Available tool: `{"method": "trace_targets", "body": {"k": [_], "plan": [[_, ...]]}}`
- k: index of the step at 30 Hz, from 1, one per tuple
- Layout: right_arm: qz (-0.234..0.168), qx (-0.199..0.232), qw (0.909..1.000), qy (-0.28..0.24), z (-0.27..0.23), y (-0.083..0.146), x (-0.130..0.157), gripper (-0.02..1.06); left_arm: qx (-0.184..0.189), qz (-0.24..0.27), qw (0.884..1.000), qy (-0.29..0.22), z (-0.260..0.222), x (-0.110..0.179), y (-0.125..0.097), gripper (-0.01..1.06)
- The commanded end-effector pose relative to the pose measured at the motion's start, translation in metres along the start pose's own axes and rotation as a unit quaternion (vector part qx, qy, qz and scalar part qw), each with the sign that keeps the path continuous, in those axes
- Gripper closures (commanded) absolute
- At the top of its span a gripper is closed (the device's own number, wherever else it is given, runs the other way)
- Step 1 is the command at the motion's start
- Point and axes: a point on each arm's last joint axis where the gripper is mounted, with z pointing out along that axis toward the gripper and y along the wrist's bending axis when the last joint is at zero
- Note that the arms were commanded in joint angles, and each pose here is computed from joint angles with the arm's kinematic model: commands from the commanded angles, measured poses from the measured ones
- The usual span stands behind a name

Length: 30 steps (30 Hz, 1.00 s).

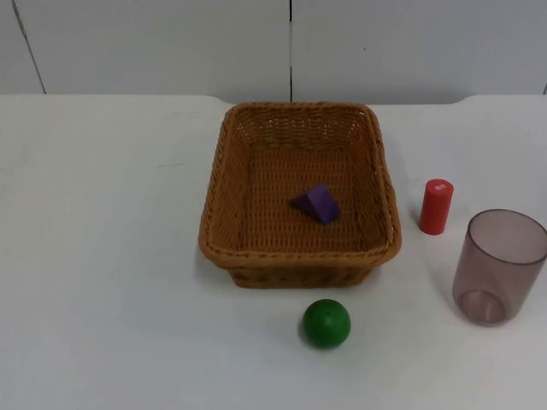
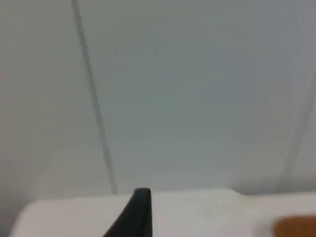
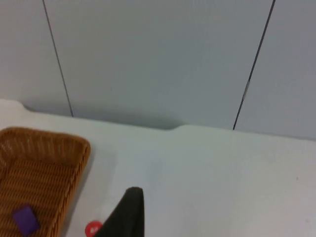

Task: Pick up the basket with the left hand and place the triangular block into the basket with the right hand.

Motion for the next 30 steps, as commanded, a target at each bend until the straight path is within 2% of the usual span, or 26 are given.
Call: {"method": "trace_targets", "body": {"k": [1,4,6,11,17,19,24,27,28,30], "plan": [[-0.002,0.007,0.9995,-0.029,-0.001,-0.002,-0.004,0.03,0.052,-0.008,0.998,0.037,0.005,-0.003,-0.010,0.00],[-0.002,0.008,0.9992,-0.039,-0.001,-0.002,-0.006,0.03,0.050,-0.005,0.998,0.039,0.009,-0.004,-0.011,0.00],[-0.002,0.008,0.9991,-0.042,-0.001,-0.002,-0.006,0.03,0.027,0.010,0.999,0.033,0.009,-0.005,-0.006,0.00],[-0.002,0.009,0.9989,-0.045,-0.001,-0.002,-0.007,0.03,0.001,0.044,0.999,0.001,0.003,-0.011,-0.001,0.00],[0.003,0.011,0.9979,-0.064,-0.001,-0.002,-0.010,0.03,0.002,0.032,0.999,-0.037,-0.008,-0.019,0.000,0.00],[0.005,0.010,0.9980,-0.062,-0.001,-0.002,-0.010,0.03,0.002,0.032,0.999,-0.037,-0.008,-0.019,0.000,0.00],[0.001,0.013,0.9982,-0.059,-0.001,-0.003,-0.010,0.03,-0.010,0.027,1.000,0.010,-0.007,-0.010,0.003,0.00],[-0.002,0.028,0.9983,-0.052,-0.001,-0.006,-0.008,0.02,-0.041,0.025,0.999,0.010,-0.007,-0.010,0.008,0.00],[0.003,0.029,0.9981,-0.054,-0.001,-0.006,-0.009,-0.01,-0.061,0.022,0.998,0.005,-0.009,-0.011,0.012,0.00],[0.006,0.028,0.9980,-0.055,-0.002,-0.006,-0.009,-0.01,-0.067,0.019,0.998,0.006,-0.012,-0.011,0.014,0.00]]}}
